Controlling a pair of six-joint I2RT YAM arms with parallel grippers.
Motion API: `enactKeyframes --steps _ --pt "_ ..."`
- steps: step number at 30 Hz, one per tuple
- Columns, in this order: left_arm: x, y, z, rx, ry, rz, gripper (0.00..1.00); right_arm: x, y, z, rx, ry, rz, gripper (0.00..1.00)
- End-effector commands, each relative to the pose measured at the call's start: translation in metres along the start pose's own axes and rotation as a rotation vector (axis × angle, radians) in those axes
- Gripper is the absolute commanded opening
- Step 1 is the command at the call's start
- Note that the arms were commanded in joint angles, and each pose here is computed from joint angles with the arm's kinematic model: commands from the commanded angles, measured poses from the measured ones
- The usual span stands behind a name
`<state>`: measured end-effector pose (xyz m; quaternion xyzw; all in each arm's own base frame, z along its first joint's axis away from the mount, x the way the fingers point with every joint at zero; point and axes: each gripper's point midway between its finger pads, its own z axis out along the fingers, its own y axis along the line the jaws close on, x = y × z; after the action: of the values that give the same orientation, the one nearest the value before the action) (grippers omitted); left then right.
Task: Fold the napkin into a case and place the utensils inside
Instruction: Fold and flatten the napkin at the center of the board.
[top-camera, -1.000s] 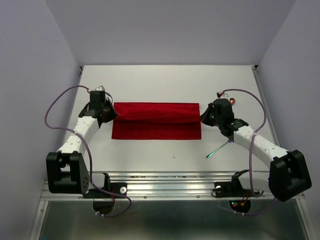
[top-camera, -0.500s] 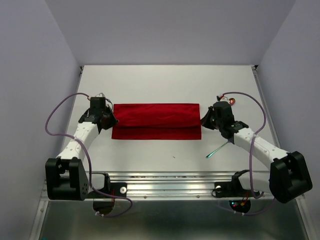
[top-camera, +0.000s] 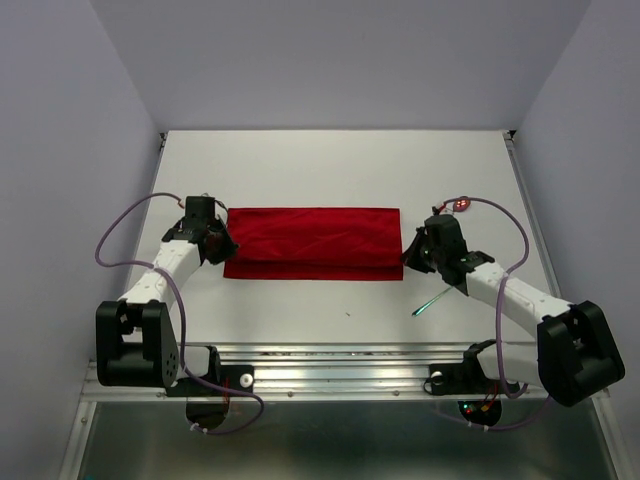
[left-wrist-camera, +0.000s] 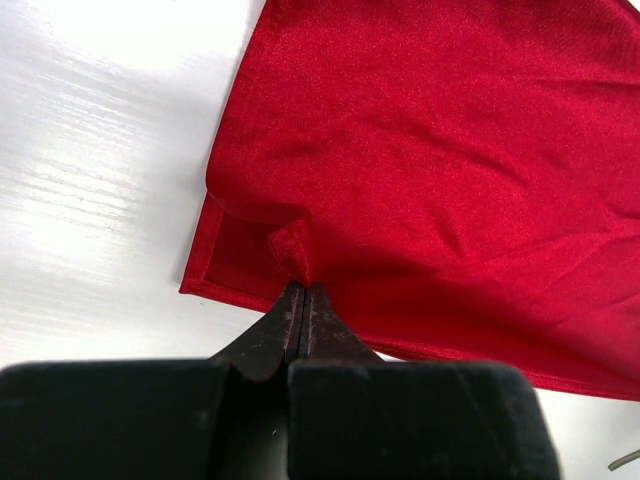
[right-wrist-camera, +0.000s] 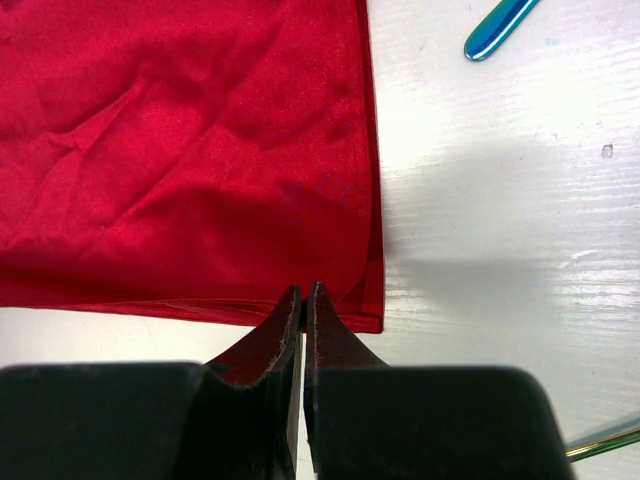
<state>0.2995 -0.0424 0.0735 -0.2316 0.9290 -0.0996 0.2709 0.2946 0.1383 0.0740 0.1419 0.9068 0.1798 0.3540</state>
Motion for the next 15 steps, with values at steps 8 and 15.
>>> enactKeyframes --steps 8,15 --pt "-0.017 0.001 -0.007 -0.018 -0.054 0.02 0.0 -0.022 0.017 -0.004 -0.044 -0.07 0.003 0.01" --pt "-0.06 -0.018 -0.023 0.002 -0.143 0.083 0.0 -0.046 0.03 -0.006 -0.055 -0.122 -0.012 0.01"
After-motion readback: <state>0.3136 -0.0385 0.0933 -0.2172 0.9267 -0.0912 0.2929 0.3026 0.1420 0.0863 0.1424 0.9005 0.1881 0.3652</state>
